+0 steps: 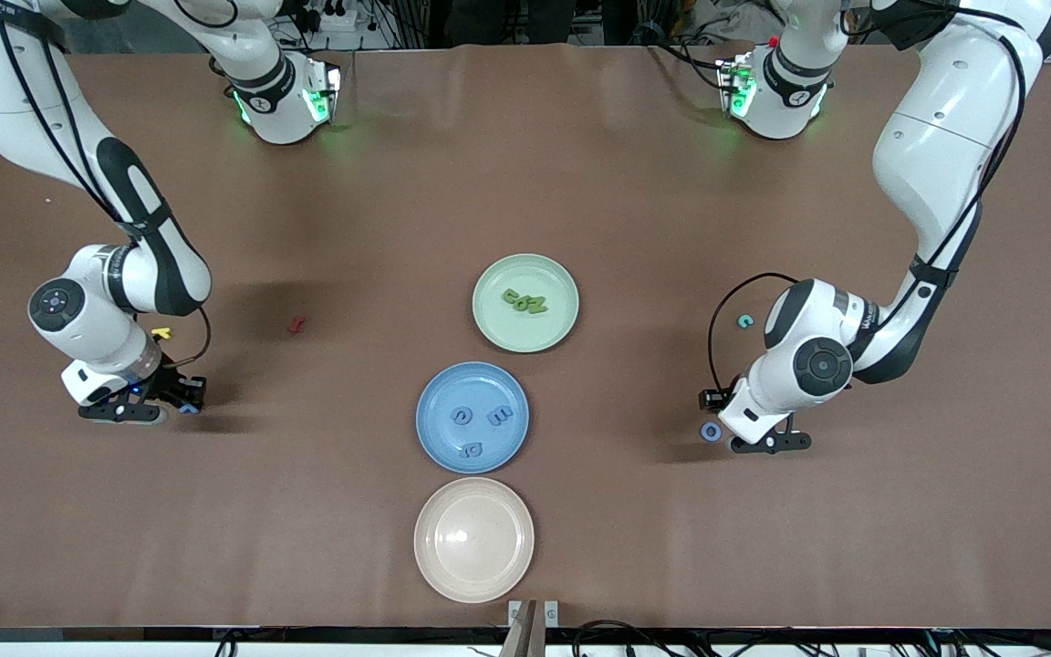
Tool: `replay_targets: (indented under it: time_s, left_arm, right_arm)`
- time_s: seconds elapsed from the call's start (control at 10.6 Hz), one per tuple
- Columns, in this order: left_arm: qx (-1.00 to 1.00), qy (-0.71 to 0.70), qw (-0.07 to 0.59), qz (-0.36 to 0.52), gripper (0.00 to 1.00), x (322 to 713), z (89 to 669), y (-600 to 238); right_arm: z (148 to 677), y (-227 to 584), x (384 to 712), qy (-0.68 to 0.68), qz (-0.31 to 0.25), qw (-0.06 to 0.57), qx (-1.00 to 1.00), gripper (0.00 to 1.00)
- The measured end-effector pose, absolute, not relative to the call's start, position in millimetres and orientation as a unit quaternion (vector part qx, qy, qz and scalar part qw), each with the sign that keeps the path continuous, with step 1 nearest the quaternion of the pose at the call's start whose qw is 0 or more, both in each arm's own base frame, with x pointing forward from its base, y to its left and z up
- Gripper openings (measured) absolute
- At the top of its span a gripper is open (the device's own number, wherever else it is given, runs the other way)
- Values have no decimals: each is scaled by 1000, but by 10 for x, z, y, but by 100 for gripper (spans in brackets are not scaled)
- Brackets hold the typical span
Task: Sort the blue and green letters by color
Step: 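Grasp the blue X with the right gripper while the left gripper grasps B, then place the X on the blue plate and the B on the green plate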
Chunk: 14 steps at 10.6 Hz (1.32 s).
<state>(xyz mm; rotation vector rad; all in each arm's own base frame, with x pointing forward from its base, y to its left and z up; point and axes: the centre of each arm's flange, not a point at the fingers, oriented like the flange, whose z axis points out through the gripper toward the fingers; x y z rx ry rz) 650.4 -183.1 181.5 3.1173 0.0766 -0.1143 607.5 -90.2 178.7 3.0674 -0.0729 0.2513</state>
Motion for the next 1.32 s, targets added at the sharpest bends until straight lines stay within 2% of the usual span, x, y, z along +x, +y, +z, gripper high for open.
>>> replay_targets:
  time_s: [0.38, 0.57, 0.85, 1.13, 1.32]
  left_arm:
    - [999, 28, 8, -39, 68, 6507, 1768, -1785]
    - [999, 27, 2, -37, 65, 6516, 1755, -1787]
    - [999, 21, -10, -35, 63, 6518, 1750, -1838]
    - [999, 24, -13, -30, 60, 6557, 1766, -1808]
    - [999, 24, -13, -28, 49, 6571, 1780, -1811]
  right_arm:
    - [2038, -587, 6349, -96, 62, 27, 993, 34]
    - [2199, -283, 6494, -138, 73, 16, 988, 34]
    - [2495, 613, 6680, -204, 79, -16, 976, 34]
    - [2675, 1624, 6644, -247, 80, -46, 965, 34]
    - [2634, 2323, 6545, -261, 66, -51, 962, 34]
